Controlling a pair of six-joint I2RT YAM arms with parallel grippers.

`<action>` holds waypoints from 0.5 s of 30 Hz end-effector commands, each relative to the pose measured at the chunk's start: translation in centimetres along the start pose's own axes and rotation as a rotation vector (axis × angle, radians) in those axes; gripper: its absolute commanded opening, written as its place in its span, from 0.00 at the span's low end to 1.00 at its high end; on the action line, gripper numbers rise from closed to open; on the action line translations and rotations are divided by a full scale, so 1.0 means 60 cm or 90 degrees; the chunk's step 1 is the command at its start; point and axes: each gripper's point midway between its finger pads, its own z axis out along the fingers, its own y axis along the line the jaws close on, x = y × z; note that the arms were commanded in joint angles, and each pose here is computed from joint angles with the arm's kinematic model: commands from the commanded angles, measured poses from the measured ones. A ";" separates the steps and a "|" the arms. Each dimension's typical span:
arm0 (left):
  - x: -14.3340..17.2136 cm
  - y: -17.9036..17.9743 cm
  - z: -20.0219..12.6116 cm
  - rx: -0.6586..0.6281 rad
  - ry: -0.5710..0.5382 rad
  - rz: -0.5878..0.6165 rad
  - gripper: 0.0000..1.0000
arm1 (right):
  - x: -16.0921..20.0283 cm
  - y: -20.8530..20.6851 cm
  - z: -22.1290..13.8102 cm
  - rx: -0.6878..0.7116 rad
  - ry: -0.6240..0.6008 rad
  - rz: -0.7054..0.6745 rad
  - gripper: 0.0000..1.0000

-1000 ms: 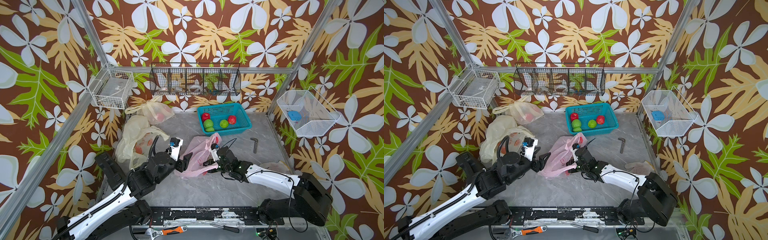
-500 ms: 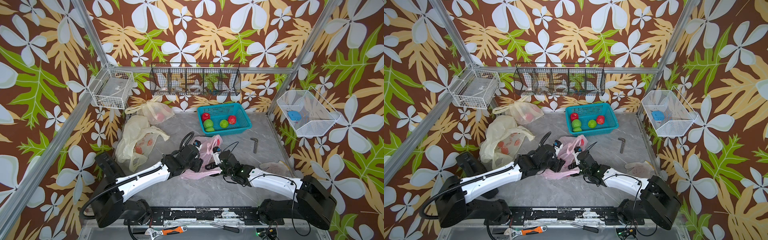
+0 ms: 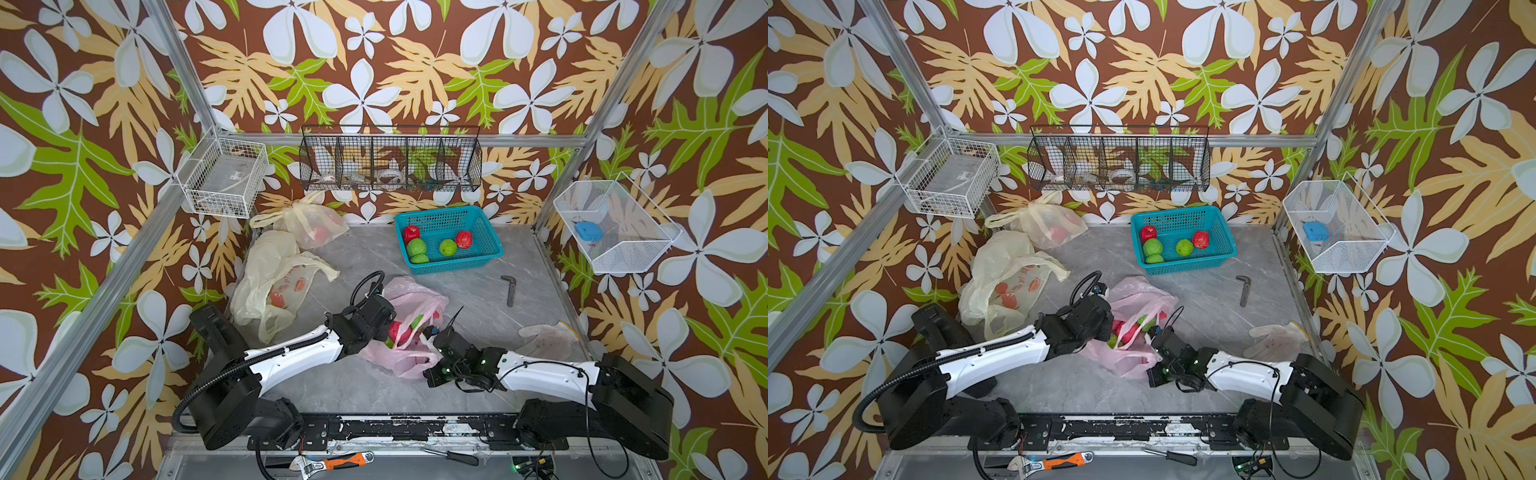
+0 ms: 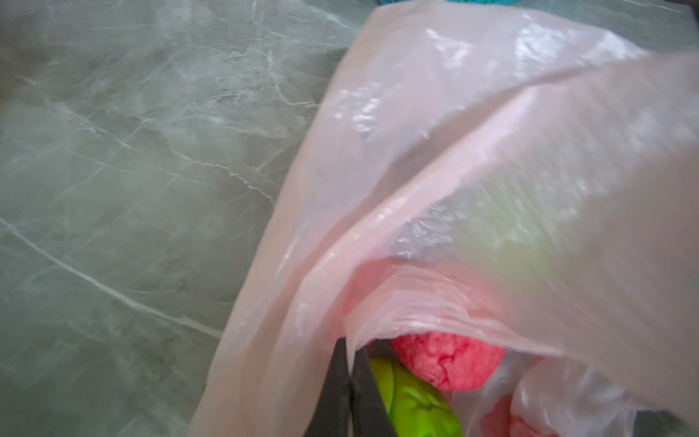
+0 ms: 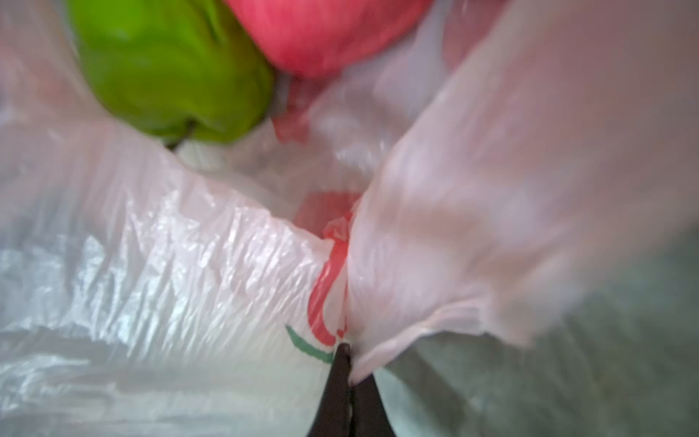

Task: Untie the knot of a plastic bag & take out the apple
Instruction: Adjust the plastic bag at the center of the board.

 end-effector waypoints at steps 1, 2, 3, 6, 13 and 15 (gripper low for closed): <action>0.001 0.008 -0.001 0.003 -0.023 -0.041 0.00 | 0.045 -0.014 0.005 0.033 0.034 0.022 0.03; 0.007 0.007 -0.003 0.013 -0.022 -0.047 0.00 | 0.048 -0.011 0.003 0.035 0.025 0.018 0.05; 0.013 0.006 -0.003 0.021 -0.019 -0.053 0.00 | 0.045 -0.007 -0.002 0.035 0.010 0.012 0.08; 0.027 -0.003 -0.012 0.060 -0.011 -0.061 0.16 | 0.028 0.003 -0.028 0.042 -0.042 -0.004 0.23; 0.038 -0.014 -0.059 0.105 -0.014 -0.063 0.53 | -0.020 0.027 -0.122 0.019 -0.165 -0.002 0.37; 0.041 -0.017 -0.073 0.119 -0.018 -0.069 0.55 | -0.036 0.036 -0.149 0.007 -0.201 -0.002 0.35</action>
